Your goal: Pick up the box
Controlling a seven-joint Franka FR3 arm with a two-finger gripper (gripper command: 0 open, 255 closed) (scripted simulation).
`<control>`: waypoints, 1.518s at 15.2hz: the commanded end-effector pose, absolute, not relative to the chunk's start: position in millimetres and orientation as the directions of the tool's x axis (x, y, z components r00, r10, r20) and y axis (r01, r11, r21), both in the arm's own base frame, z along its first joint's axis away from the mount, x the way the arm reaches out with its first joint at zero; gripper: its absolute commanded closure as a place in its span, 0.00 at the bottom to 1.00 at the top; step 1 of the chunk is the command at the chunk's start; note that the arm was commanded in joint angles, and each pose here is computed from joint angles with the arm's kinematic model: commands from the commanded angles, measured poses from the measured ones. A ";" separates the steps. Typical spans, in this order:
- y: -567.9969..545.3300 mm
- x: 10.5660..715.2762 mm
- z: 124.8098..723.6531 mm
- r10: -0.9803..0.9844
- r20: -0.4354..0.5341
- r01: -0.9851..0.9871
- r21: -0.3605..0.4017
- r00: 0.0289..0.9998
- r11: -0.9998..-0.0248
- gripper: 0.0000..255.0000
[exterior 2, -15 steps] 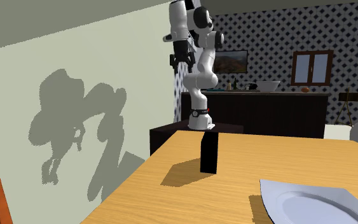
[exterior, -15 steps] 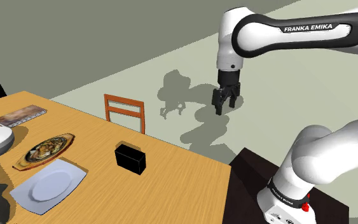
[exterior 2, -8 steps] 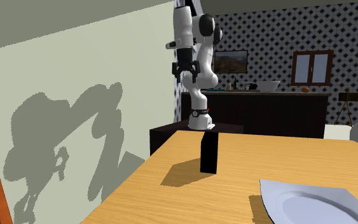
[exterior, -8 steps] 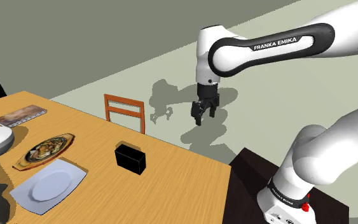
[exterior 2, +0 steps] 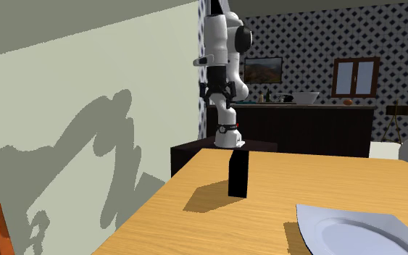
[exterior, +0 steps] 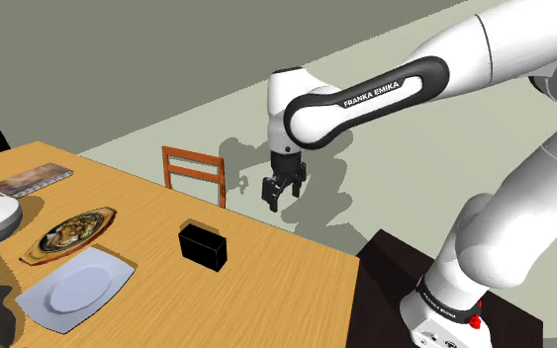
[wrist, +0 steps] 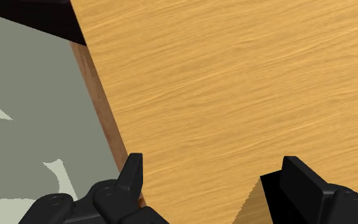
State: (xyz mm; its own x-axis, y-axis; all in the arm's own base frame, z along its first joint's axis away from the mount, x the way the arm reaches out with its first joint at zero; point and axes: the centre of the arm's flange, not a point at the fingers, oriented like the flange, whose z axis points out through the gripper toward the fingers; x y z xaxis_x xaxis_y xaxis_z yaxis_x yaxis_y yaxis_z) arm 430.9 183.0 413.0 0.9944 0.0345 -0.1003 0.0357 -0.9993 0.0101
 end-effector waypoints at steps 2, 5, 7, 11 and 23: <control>210.5 453.4 393.7 0.056 -0.085 0.057 0.009 0.995 -0.998 0.00; 236.9 472.7 373.5 0.077 -0.071 0.078 0.009 0.994 -0.997 0.00; 254.7 485.4 360.1 0.092 -0.061 0.092 0.010 0.994 -0.996 0.00; 290.8 510.5 333.7 0.120 -0.042 0.120 0.011 0.992 -0.993 0.00; 346.7 547.2 268.5 0.162 -0.014 0.163 0.014 0.987 -0.987 0.00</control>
State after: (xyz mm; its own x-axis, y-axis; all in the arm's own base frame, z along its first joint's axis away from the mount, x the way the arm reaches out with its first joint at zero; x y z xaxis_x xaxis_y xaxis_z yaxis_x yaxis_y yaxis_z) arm 546.5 347.3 273.9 0.9867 0.1620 -0.0144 0.1622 -0.9866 0.0144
